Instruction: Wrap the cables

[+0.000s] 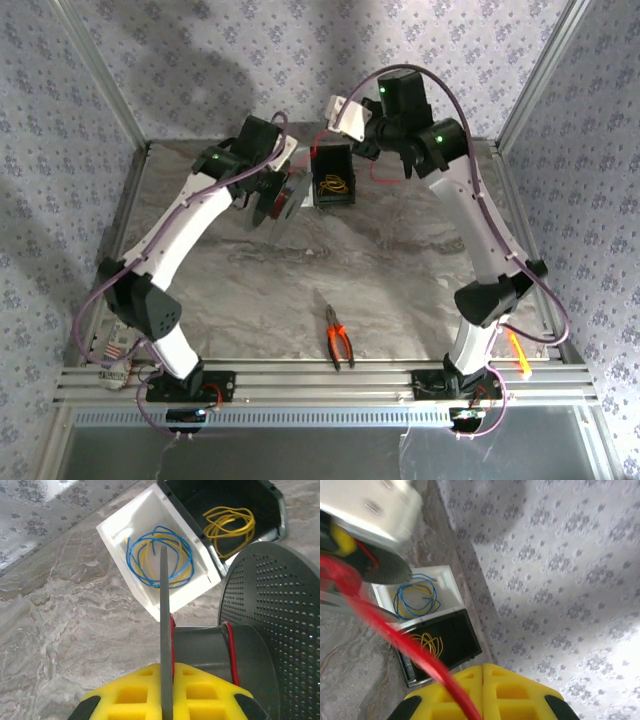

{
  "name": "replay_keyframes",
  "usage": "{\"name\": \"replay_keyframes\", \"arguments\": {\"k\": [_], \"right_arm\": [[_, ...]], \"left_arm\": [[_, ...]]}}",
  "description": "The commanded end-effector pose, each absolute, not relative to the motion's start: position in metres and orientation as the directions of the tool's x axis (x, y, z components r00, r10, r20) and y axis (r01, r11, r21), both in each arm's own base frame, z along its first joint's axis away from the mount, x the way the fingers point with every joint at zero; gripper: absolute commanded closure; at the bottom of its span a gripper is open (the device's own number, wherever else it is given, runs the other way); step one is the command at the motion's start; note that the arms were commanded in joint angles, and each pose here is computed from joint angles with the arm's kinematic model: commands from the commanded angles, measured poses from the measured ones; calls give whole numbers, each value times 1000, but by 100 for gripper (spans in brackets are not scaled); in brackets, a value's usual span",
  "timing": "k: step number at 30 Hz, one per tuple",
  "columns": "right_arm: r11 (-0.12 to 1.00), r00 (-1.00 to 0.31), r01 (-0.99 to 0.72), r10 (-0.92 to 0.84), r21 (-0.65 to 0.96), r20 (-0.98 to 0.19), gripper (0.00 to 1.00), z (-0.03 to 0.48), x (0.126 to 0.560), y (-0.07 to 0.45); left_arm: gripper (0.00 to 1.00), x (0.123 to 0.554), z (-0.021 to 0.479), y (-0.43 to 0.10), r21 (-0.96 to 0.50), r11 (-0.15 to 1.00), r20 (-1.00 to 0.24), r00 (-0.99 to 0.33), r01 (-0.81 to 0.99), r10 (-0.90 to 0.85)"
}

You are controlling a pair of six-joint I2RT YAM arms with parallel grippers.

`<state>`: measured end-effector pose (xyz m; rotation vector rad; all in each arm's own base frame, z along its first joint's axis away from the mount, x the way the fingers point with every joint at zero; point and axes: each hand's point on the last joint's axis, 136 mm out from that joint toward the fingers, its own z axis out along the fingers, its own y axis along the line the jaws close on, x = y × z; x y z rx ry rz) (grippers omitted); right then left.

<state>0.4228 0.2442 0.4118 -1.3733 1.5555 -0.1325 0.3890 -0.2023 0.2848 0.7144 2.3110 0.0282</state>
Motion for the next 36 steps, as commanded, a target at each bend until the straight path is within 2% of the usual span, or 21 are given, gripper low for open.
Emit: {"name": "replay_keyframes", "arguments": {"k": [1, 8, 13, 19, 24, 28, 32, 36], "right_arm": [[421, 130, -665, -748, -617, -651, 100, 425, 440, 226], [502, 32, -664, -721, -553, -693, 100, 405, 479, 197], [563, -91, -672, -707, -481, -701, 100, 377, 505, 181], [612, -218, -685, -691, -396, -689, 100, 339, 514, 178], [618, -288, -718, -681, -318, -673, 100, 298, 507, 180], [613, -319, -750, -666, -250, -675, 100, 261, 490, 187], [603, -341, -774, -654, -193, -675, 100, 233, 468, 197], [587, -328, -792, -640, -168, -695, 100, 226, 446, 216]], "left_arm": [[100, 361, 308, -203, 204, 795, -647, -531, 571, 547], [100, 335, 309, -215, 124, 725, -638, -505, 677, 581], [100, 304, 321, -239, -6, 599, -697, -432, 801, 572], [100, 274, 385, -245, -208, 431, -861, -373, 878, 345], [100, 264, 465, -228, -255, 301, -951, -294, 919, 92], [100, 280, 515, -203, -253, 358, -968, -239, 899, -83], [100, 322, 544, -171, -317, 546, -945, -208, 776, -253], [100, 377, 534, -130, -436, 735, -899, -204, 520, -388]]}}
